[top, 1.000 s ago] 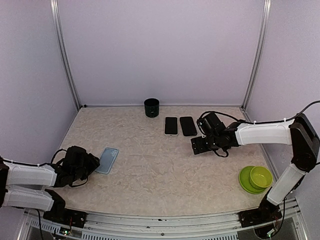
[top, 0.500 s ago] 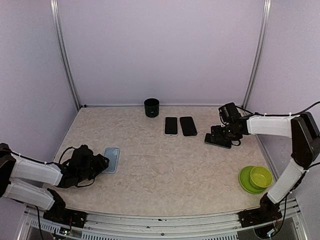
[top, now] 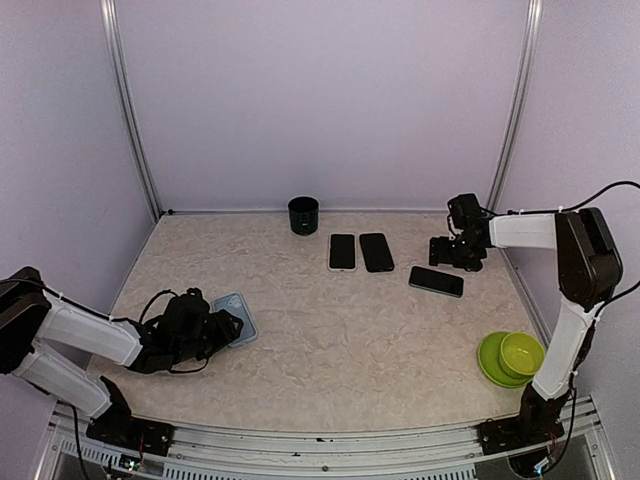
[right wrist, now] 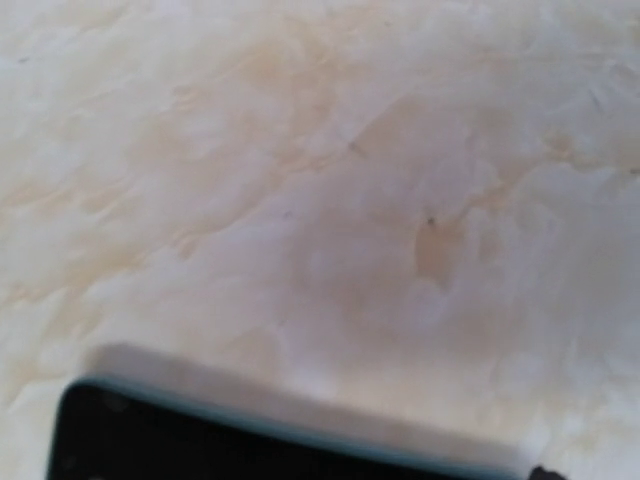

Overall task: Put the phone into the phone case
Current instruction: Move the phone case to the center of the board, then adjust the phone at the corner of the board.

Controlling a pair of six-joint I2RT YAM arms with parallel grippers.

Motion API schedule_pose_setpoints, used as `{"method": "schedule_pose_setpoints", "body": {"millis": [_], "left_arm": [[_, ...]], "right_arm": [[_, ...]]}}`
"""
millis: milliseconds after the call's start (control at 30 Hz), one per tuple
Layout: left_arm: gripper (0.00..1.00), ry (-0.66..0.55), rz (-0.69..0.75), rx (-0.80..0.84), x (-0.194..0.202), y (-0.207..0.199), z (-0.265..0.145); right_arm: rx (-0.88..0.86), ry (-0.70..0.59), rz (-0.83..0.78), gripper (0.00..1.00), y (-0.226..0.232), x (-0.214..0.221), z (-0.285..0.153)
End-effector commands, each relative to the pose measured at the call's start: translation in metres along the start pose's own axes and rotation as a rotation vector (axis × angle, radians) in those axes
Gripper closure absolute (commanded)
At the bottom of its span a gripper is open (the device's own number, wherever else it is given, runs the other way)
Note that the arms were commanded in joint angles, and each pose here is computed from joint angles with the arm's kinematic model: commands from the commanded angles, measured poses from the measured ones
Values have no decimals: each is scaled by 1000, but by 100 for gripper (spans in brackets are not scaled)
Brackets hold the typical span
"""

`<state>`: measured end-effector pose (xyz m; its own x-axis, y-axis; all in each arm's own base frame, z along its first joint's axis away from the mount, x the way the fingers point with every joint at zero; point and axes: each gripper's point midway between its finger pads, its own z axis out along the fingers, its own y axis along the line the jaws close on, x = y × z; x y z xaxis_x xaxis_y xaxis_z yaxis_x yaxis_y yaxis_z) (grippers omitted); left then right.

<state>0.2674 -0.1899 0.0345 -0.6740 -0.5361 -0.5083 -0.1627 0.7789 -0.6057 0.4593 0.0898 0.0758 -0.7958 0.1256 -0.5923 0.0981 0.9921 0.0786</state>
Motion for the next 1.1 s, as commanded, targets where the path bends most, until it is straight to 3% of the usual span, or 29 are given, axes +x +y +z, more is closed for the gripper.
{"method": "schedule_pose_setpoints", "body": {"millis": [0,433,667,1067], "left_arm": [[33,29,14,-24,5,2,-4],[33,-48,4,7,-18,-7,-26],[33,-79,-6,19,-25,-9,-33],[33,-48,-29,35,-15,-5,-29]], "right_arm": [[-66,35,3,11,-1,-8,15],[-164,145,37,14,0,19,45],[-266,175,46,16,19,48,30],[-259,190,-70,16,47,93,2]]}}
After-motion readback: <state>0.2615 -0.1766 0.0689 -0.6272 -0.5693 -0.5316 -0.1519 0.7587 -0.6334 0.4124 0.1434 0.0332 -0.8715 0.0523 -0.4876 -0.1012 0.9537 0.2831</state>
